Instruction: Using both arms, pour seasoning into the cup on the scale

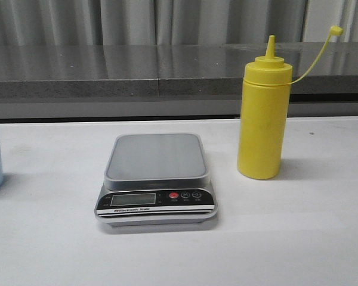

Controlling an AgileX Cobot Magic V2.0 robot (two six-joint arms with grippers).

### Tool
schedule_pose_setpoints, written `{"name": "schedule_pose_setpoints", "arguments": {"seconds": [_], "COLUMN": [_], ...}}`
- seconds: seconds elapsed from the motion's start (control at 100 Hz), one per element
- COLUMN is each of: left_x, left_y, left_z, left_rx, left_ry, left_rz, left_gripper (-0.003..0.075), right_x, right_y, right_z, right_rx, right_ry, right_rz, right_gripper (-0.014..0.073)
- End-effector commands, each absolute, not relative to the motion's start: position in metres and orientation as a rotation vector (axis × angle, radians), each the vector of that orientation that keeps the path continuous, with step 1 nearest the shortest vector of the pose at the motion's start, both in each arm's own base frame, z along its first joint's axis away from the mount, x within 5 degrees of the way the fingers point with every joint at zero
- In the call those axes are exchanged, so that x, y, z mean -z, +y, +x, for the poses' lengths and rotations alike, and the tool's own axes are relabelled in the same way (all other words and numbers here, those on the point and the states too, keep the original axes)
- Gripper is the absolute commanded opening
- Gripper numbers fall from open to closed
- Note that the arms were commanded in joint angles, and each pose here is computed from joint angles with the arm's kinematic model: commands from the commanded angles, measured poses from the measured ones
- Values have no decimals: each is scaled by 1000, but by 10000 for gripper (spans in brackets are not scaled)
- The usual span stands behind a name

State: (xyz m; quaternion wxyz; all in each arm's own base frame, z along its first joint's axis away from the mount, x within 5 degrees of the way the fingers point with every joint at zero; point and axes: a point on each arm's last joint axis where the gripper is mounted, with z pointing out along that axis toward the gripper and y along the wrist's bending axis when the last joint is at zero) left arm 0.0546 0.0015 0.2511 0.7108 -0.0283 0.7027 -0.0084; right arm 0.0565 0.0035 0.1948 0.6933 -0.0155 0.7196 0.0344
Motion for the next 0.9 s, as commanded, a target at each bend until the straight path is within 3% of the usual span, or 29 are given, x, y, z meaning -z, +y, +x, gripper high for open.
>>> {"name": "schedule_pose_setpoints", "arguments": {"seconds": [0.0,0.45,0.6,0.89], "left_x": [-278,-332,-339,-341], "left_y": [2,4,5,6], "left_z": [62,152,186,241], "left_rx": [34,33,33,31], "left_ry": [1547,1939,2087,2193], "left_rz": [-74,-90,-95,-98], "left_gripper": [-20,-20,-20,-20], "right_x": [-210,-210,-210,-210], "right_y": [4,4,4,4], "right_z": [54,54,54,54], "right_rx": [-81,-81,-81,-81], "right_ry": [1485,1485,1485,1485], "right_rz": [-37,-37,-37,-37], "right_gripper": [-69,-69,-69,-69]}}
